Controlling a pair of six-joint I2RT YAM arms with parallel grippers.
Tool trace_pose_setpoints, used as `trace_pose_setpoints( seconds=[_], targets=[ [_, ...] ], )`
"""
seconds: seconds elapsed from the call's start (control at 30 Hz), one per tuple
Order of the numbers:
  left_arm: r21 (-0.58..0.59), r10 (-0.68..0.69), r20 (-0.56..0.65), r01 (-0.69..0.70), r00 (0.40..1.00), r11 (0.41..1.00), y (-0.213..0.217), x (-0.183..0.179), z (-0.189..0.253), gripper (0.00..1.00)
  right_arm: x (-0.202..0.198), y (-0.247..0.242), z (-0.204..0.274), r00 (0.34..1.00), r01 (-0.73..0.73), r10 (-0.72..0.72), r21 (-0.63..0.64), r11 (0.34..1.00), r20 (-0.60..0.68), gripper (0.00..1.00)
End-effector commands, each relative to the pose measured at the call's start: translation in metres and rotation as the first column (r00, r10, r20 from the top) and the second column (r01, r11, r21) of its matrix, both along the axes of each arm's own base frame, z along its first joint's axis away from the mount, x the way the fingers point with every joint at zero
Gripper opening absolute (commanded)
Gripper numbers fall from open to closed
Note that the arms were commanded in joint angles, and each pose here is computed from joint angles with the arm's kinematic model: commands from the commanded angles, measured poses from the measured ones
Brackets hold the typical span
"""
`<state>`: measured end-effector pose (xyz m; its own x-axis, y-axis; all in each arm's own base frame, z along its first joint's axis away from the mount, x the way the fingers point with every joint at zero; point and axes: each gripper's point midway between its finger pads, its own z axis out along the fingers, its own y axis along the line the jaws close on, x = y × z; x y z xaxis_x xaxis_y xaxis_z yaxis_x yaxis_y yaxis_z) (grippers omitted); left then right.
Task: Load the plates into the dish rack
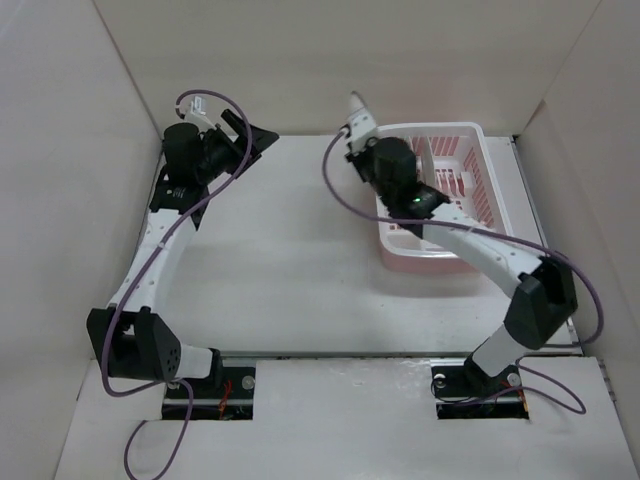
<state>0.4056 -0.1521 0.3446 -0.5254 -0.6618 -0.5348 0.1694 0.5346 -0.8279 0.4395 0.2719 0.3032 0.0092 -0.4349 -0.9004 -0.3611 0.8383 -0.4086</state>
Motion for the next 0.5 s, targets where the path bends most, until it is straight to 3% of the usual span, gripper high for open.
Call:
trace_pose_setpoints(
  seconds=[0.0, 0.13, 0.27, 0.47],
  targets=[
    [0.118, 0.054, 0.017, -0.055, 0.998, 0.992, 0.015, 0.016, -0.015, 0.79, -0.008, -0.059, 0.095, 0.984, 0.097, -0.137, 0.305, 0.947, 0.112, 0.0],
    [0.112, 0.018, -0.007, -0.017, 1.0, 0.994, 0.009, 0.022, -0.037, 0.79, -0.01, -0.136, 0.121, 0.968, 0.16, -0.221, 0.385, 0.909, 0.12, 0.0],
    [0.084, -0.058, -0.048, 0.062, 0.997, 0.994, -0.003, 0.023, -0.066, 0.79, -0.015, -0.177, 0.129, 0.967, 0.155, -0.22, 0.384, 0.91, 0.13, 0.0],
    [0.039, -0.141, -0.08, 0.145, 0.987, 0.989, -0.015, 0.017, -0.091, 0.82, -0.004, -0.2, 0.094, 0.997, 0.02, -0.041, 0.316, 0.948, 0.059, 0.0]
  ],
)
